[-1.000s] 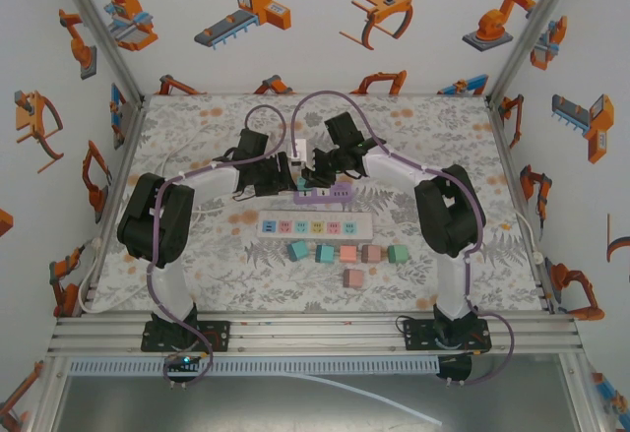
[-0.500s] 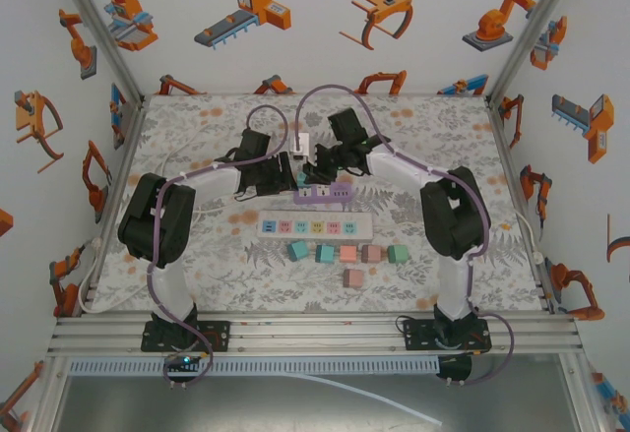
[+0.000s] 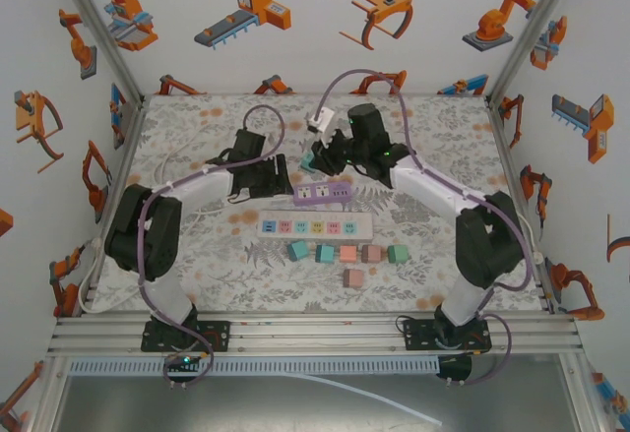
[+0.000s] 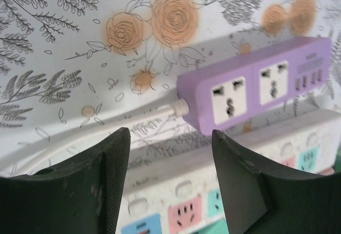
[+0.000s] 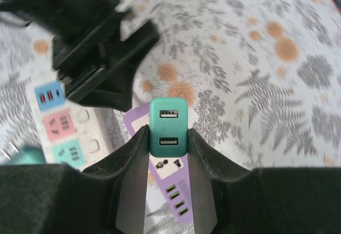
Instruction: Pull the plug off the socket
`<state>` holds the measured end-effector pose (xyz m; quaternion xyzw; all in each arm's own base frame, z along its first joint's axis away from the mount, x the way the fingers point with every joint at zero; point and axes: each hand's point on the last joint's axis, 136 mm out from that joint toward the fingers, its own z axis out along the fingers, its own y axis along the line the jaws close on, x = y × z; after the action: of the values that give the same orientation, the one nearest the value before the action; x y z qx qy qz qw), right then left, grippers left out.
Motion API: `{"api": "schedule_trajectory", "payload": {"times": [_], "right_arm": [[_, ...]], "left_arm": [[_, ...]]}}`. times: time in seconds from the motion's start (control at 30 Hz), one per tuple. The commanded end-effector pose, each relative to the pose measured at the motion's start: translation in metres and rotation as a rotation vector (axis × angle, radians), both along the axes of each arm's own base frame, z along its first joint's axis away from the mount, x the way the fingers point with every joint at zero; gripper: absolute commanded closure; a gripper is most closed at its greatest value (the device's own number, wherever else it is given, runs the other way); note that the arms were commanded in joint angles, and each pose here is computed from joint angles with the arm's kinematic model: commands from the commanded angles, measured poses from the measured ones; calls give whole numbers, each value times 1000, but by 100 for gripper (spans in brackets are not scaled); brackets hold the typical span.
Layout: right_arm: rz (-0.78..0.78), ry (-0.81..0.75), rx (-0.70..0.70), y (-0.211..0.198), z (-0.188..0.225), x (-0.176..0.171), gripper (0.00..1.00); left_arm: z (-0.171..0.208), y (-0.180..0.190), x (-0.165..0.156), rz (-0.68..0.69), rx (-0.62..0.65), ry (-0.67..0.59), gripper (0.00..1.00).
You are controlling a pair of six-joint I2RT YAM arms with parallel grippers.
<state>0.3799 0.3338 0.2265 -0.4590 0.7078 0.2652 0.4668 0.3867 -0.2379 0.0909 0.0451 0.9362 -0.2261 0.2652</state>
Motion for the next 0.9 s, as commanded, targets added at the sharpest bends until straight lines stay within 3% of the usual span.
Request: {"api": "schedule_trajectory", "payload": {"times": [0.0,0.27,0.47,0.6,0.87], "right_arm": [[-341,131,230,-30,47,19,87],[-668,360,469,-84,54,-20,89],[-774,465,509,-92,22,-79,90],[-825,533,534,-87,-8,-120,90],[-926,615,601,-72,-66,-187,90]], "left_arm": [[50,-4,-12,-84,-32,-102,39],[134,-4,-71,-266,-141,-330,38],[176,-2,-145,-498,-79,-596,34],[190,0,-197,-662,-50,-775,31],[184,4,-273,-953,7,-936,21]]}}
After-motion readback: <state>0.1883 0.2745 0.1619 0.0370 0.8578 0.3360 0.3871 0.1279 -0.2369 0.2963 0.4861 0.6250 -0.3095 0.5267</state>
